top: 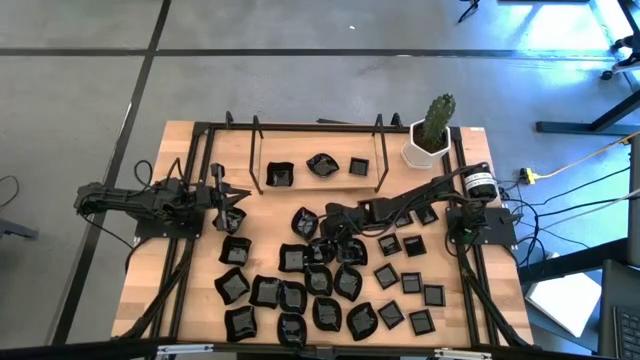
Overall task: Pick & Place Mini shaped plates
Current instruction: Stack the black leaf-shaped plate on top of the black leaf-shaped plate on the shelf
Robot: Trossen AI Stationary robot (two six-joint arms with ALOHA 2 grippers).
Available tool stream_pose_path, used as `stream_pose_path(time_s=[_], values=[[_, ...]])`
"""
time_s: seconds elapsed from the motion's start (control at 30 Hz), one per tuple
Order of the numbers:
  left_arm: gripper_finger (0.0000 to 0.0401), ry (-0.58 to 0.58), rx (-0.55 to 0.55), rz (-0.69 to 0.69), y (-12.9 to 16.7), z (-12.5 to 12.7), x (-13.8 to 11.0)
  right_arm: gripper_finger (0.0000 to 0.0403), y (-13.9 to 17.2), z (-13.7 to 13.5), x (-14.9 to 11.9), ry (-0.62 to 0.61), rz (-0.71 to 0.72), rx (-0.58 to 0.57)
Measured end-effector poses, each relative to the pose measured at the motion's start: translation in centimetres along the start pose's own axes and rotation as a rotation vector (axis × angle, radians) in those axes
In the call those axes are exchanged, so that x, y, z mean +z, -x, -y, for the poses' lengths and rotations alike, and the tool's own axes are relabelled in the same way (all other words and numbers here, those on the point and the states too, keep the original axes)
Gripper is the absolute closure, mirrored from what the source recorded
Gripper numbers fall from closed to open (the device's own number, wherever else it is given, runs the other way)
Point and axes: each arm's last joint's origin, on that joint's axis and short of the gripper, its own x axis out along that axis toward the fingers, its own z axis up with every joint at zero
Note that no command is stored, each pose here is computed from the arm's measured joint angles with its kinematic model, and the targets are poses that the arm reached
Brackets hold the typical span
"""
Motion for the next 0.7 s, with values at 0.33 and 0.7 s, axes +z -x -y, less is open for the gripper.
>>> stream_pose_path(time_s=[0.33, 0.7], values=[[0.0398, 0.000, 0.000, 0.000, 0.0, 0.0, 0.0, 0.0356, 0.0, 0.1, 0.0, 0.012, -0.003, -0.007], [0.0394, 0.000, 0.000, 0.001, 0.0, 0.0, 0.0, 0.0396, 1.6, 1.1, 3.7, -0.006, -0.056, -0.043]])
